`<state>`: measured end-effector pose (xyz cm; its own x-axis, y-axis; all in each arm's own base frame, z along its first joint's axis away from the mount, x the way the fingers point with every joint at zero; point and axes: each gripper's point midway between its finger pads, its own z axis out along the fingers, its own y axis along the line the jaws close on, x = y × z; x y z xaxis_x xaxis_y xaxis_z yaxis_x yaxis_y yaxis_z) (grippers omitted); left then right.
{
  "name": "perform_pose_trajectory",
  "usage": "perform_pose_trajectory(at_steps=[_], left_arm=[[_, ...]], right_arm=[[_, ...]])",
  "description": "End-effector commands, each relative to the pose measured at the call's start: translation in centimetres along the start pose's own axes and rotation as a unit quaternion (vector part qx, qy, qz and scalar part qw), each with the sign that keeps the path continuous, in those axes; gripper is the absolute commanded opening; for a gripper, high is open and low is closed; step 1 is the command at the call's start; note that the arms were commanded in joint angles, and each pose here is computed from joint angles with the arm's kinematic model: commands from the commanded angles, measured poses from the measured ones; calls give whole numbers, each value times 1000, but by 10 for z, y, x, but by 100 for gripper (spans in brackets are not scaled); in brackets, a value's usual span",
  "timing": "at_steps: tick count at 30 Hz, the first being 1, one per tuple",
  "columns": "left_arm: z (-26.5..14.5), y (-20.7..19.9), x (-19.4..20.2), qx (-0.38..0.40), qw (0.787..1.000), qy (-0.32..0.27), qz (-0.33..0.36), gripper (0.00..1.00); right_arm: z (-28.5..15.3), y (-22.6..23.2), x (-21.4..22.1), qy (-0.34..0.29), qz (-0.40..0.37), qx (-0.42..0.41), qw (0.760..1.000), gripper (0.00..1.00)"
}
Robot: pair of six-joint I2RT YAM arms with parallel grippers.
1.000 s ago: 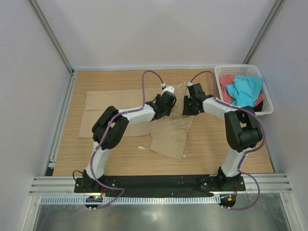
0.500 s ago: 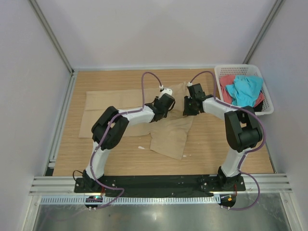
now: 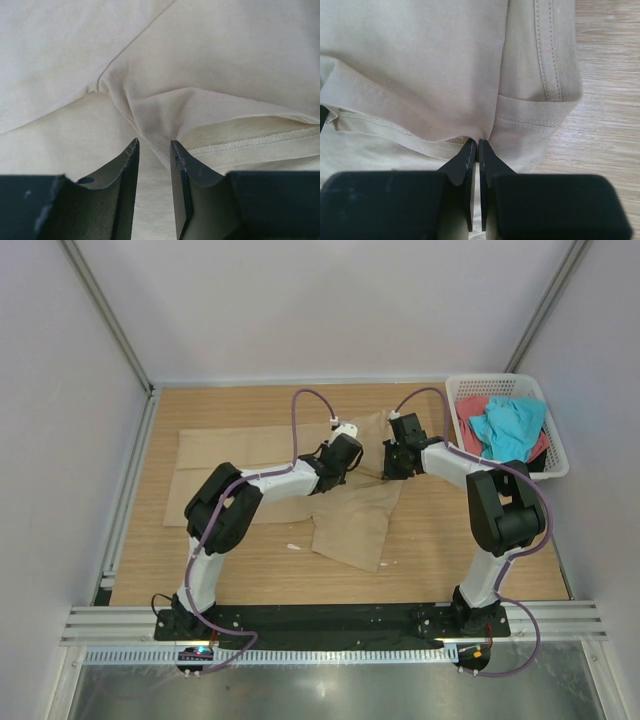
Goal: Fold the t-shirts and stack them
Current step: Fold the tshirt
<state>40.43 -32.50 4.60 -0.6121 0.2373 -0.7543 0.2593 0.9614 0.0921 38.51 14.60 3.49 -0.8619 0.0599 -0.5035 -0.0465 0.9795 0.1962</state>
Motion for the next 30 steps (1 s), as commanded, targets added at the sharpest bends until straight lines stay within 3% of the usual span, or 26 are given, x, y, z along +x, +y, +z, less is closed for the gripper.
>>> perform_pose_trajectory(at_steps=[1,22,30], left_arm=[[-17,8,-21,-12,1000,-23,-5,32],[-41,34,-32,-5,995,-15,-102,33],[-28,22,-17,33,987,43,-150,36]], right_arm=[[-13,5,-19,-27,-3,-4,1000,8],[-26,13,-4,-24,-10,-8,1000,6],[-32,12,-9,-33,-16,10,999,5]])
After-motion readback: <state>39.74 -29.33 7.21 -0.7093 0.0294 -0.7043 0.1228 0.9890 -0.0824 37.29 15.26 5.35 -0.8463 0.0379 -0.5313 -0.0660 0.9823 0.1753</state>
